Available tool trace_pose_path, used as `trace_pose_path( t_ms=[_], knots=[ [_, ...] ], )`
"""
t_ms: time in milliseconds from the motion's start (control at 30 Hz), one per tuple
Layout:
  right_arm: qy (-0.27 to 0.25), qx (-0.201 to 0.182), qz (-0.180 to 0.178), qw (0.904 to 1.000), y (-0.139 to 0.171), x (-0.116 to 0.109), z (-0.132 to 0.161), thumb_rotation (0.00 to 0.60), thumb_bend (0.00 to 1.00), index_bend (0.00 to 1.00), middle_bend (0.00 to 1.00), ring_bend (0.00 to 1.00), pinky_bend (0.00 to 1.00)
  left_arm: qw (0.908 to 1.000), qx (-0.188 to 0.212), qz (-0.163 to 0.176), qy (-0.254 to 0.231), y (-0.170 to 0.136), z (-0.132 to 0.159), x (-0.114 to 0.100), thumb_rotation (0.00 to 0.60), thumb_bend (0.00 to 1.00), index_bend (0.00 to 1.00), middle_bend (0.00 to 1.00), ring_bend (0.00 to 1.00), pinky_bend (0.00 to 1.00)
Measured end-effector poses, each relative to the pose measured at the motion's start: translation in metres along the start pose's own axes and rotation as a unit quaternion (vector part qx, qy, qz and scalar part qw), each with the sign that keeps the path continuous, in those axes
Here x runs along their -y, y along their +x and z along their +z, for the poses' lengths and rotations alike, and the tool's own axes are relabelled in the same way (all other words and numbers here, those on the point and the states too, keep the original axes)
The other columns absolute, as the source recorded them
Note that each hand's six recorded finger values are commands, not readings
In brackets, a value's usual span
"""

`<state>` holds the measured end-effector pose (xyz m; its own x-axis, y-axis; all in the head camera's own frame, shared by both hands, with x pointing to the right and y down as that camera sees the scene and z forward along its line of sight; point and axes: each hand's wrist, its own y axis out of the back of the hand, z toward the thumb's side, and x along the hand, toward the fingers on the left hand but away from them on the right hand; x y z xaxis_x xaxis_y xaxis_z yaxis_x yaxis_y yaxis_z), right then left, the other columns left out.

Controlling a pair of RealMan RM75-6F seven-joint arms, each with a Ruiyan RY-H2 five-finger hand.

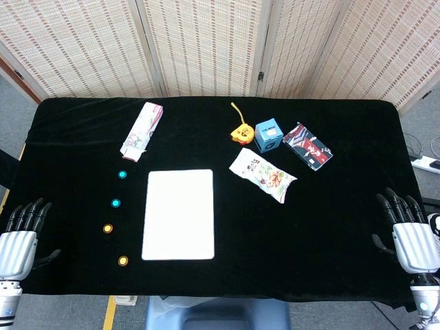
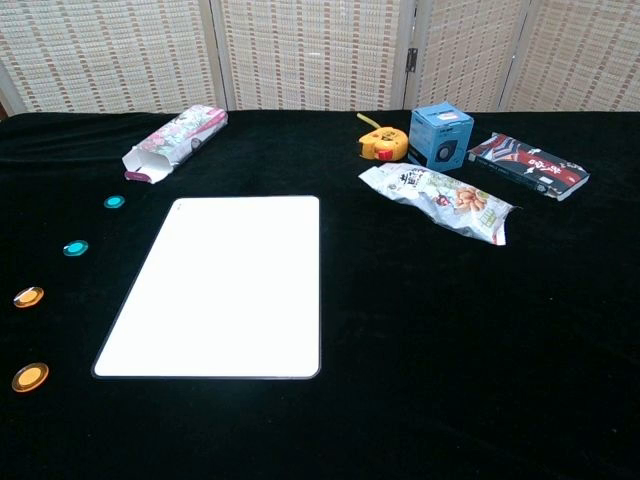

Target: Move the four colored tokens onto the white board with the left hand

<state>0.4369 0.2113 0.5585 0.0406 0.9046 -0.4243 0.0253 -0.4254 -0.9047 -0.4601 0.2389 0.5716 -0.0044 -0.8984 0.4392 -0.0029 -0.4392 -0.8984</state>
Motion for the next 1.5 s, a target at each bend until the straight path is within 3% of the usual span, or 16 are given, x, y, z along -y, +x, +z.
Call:
trace_pose_path(
  t_ms=[200, 367, 700, 1033, 1333, 1500],
  knots=[
    [0.001, -0.004, -0.003, 1.0000, -0.001, -0.003, 0.001, 0.600, 0.36, 0.00, 0.02, 0.09, 0.01, 1.0000, 0.004, 0.005, -0.003, 0.000, 0.001, 0.000, 0.600, 0.18, 0.03, 0.05, 0.03, 0.00],
    [0.002, -0.003, -0.012, 0.9999, -0.001, -0.010, 0.000, 0.600, 0.36, 0.00, 0.02, 0.09, 0.01, 0.9997, 0.020, 0.009, -0.009, 0.003, 0.004, -0.001, 0.600, 0.20, 0.13, 0.08, 0.05, 0.00],
    [0.011, -0.003, -0.027, 0.9996, -0.004, -0.022, -0.003, 0.600, 0.36, 0.00, 0.02, 0.09, 0.01, 0.9946, 0.102, -0.006, -0.020, 0.032, 0.032, -0.001, 0.600, 0.36, 0.33, 0.13, 0.09, 0.00],
    [0.008, -0.006, -0.025, 0.9996, -0.007, -0.022, -0.003, 0.600, 0.36, 0.00, 0.02, 0.09, 0.01, 0.9845, 0.162, -0.066, -0.014, 0.064, 0.066, 0.033, 0.600, 0.36, 0.39, 0.14, 0.09, 0.00],
    [0.005, -0.006, -0.023, 0.9997, -0.007, -0.020, -0.004, 0.600, 0.36, 0.00, 0.02, 0.09, 0.01, 0.9789, 0.166, -0.119, 0.003, 0.073, 0.076, 0.072, 0.600, 0.36, 0.39, 0.14, 0.08, 0.00],
    [0.003, -0.007, -0.022, 0.9997, -0.007, -0.020, -0.004, 0.600, 0.36, 0.00, 0.02, 0.09, 0.01, 0.9794, 0.155, -0.129, 0.011, 0.078, 0.073, 0.085, 0.600, 0.36, 0.40, 0.14, 0.05, 0.00]
  ],
)
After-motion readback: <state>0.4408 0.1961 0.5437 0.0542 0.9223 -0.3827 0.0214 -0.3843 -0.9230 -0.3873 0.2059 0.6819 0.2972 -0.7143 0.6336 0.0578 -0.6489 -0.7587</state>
